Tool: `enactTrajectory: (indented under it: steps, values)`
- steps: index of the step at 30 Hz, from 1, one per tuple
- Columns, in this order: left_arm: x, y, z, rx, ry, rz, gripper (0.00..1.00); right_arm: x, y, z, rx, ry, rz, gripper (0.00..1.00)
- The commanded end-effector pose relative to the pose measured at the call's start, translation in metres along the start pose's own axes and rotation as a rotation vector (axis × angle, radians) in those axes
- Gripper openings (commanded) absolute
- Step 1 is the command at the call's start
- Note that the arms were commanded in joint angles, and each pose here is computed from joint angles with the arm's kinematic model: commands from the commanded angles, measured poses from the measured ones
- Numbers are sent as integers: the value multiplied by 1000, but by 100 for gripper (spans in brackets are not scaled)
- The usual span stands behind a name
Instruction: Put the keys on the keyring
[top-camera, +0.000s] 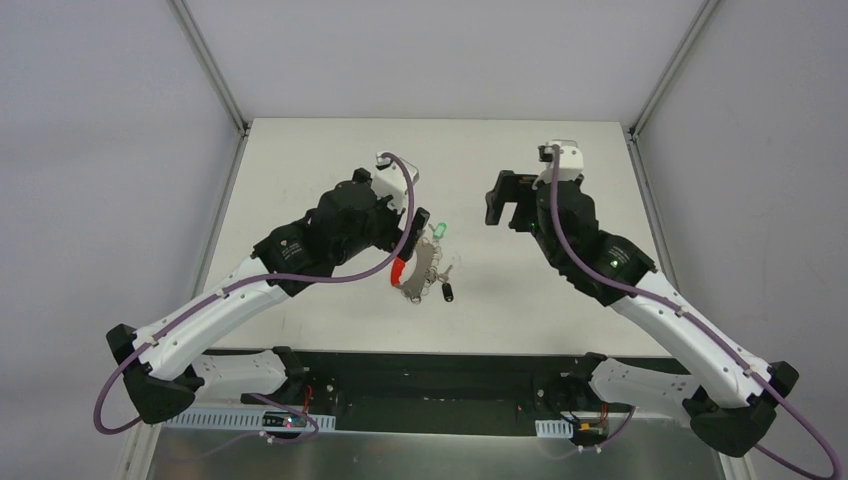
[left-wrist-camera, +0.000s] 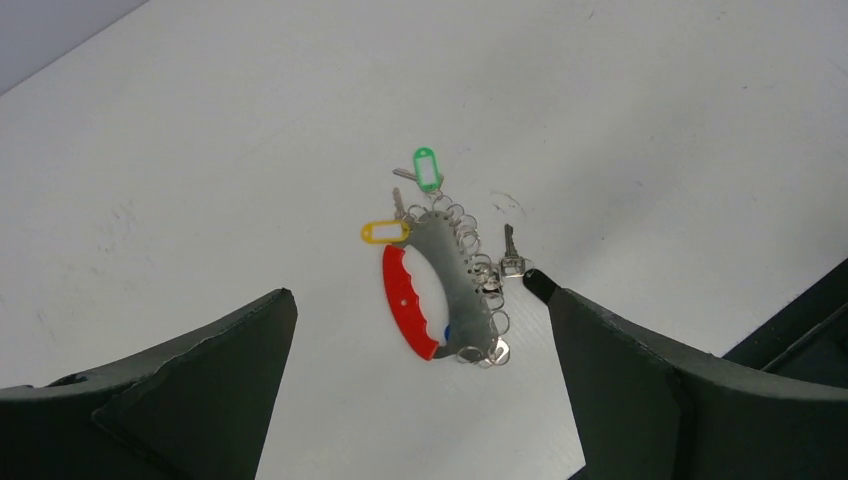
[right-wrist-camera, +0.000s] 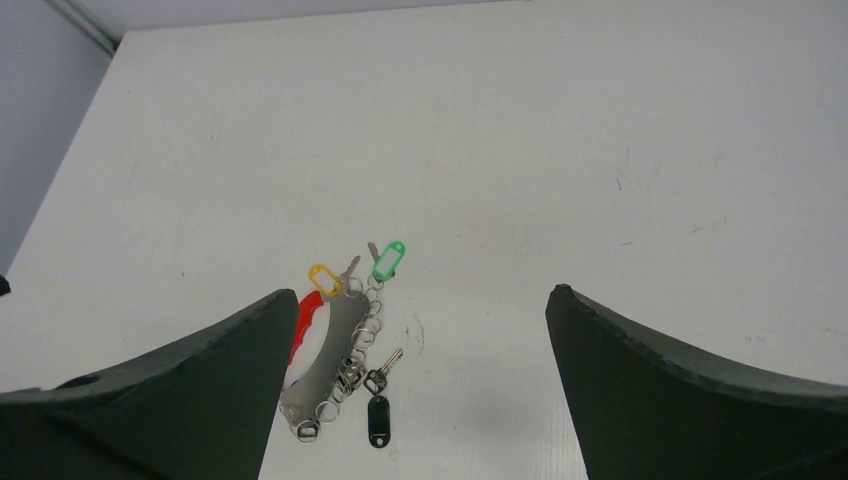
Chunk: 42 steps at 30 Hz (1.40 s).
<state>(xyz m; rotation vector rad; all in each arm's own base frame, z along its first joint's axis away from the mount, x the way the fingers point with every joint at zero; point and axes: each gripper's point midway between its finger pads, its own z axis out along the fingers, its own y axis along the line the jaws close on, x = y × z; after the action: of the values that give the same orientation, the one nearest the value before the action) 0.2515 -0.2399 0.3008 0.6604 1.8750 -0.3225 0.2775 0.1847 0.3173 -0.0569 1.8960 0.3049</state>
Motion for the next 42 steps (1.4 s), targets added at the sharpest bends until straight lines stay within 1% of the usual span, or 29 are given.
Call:
enactTrajectory:
  steps: [1, 3, 5, 8, 10, 12, 13, 16, 18, 21, 27, 31, 36, 41, 42]
  values:
    - [0, 8, -16, -18, -35, -28, 99, -24, -23, -23, 76, -113, 172, 99]
    - [5, 5, -21, 2, -40, -50, 99, -19, -20, -27, 41, -92, 172, 99]
    - [11, 8, -23, -15, -40, -69, 99, -7, -15, -30, -10, -65, 174, 99]
    - [21, 6, -23, -11, -26, -86, 100, 7, -9, -31, -37, -19, 239, 99]
    - [26, 4, -22, -6, -17, -109, 100, 16, 7, -39, -139, 59, 185, 99]
    - [32, 4, -22, -5, -9, -121, 100, 23, 14, -46, -203, 101, 143, 99]
    - [34, 4, -22, -7, -8, -123, 100, 26, 13, -46, -207, 91, 149, 99]
    - [37, 9, -23, -33, -13, -134, 100, 37, -6, -38, -115, 53, 187, 99]
    - [39, 9, -23, -35, -17, -141, 100, 42, -8, -37, -117, 47, 175, 99]
    - [42, 10, -22, -48, -16, -153, 100, 53, 10, -41, -227, 118, 119, 99]
    - [52, 11, -15, -77, -2, -201, 100, 88, 18, -27, -208, 281, 47, 99]
    - [70, 16, -5, -147, 39, -263, 100, 109, 27, -23, -255, 316, 16, 98]
    - [93, 23, 3, -231, 78, -329, 100, 129, 31, -11, -245, 354, -30, 90]
    - [117, 38, 4, -329, 119, -307, 100, 158, 55, 1, -293, 380, -71, 80]
    - [123, 43, 3, -353, 122, -313, 100, 164, 59, 5, -300, 387, -70, 75]
